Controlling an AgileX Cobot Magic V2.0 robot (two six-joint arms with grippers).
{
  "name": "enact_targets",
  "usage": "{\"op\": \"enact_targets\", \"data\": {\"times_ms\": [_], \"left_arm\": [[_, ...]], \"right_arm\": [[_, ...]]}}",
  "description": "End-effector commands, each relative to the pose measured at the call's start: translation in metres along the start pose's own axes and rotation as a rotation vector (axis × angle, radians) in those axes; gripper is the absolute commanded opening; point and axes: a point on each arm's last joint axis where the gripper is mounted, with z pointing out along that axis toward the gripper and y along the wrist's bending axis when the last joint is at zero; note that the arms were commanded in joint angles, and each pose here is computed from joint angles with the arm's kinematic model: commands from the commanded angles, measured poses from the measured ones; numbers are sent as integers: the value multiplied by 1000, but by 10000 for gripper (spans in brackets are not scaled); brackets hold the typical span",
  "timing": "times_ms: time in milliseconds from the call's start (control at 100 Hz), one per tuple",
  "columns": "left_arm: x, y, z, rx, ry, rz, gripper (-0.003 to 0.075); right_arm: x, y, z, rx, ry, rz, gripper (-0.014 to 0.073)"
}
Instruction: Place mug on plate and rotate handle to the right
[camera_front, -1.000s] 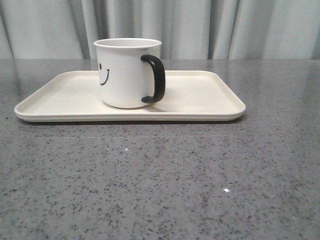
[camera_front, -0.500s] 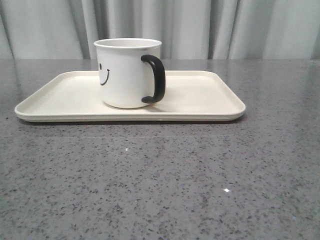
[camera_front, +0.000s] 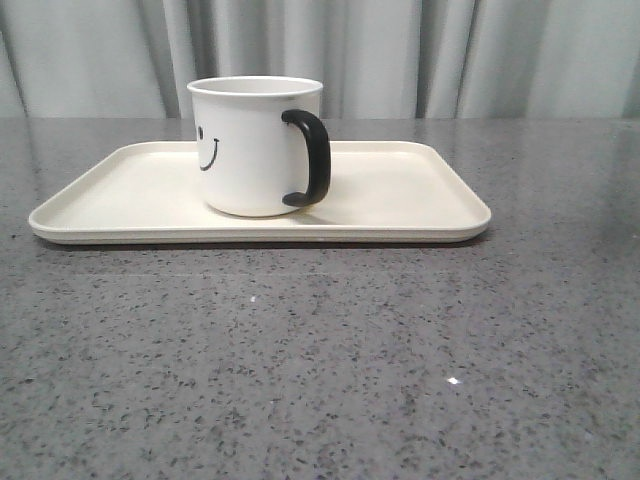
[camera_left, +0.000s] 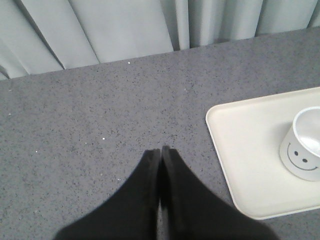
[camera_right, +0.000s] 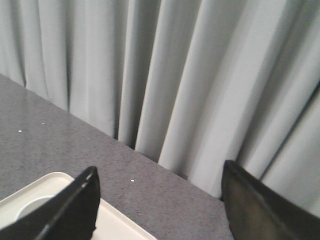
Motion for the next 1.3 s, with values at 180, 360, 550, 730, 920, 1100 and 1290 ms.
{"op": "enact_targets", "data": {"times_ms": [180,360,550,730,920,1100,1290], "left_arm": [[6,1,3,-21,-81,-9,-20],[5,2,3,-24,-86,-7,-20],[6,2,3,-23,-76,-7,-20],[6,2,3,-23,-74,-7,-20],[6,2,3,-23,-74,-7,-20],[6,2,3,-23,-74,-7,-20],[6,2,3,-23,-72,-7,-20]], "right_arm": [[-33,-5,37,-167,-68,67,517],[-34,-2,74,-258,-53,78,517],[-18,7,114,-344,6,111,517],[9,13,147,-401,92,147,517],[33,17,172,-445,163,178,517],[54,23,189,-495,234,193,517],[73,33,204,-541,297,192,517]]}}
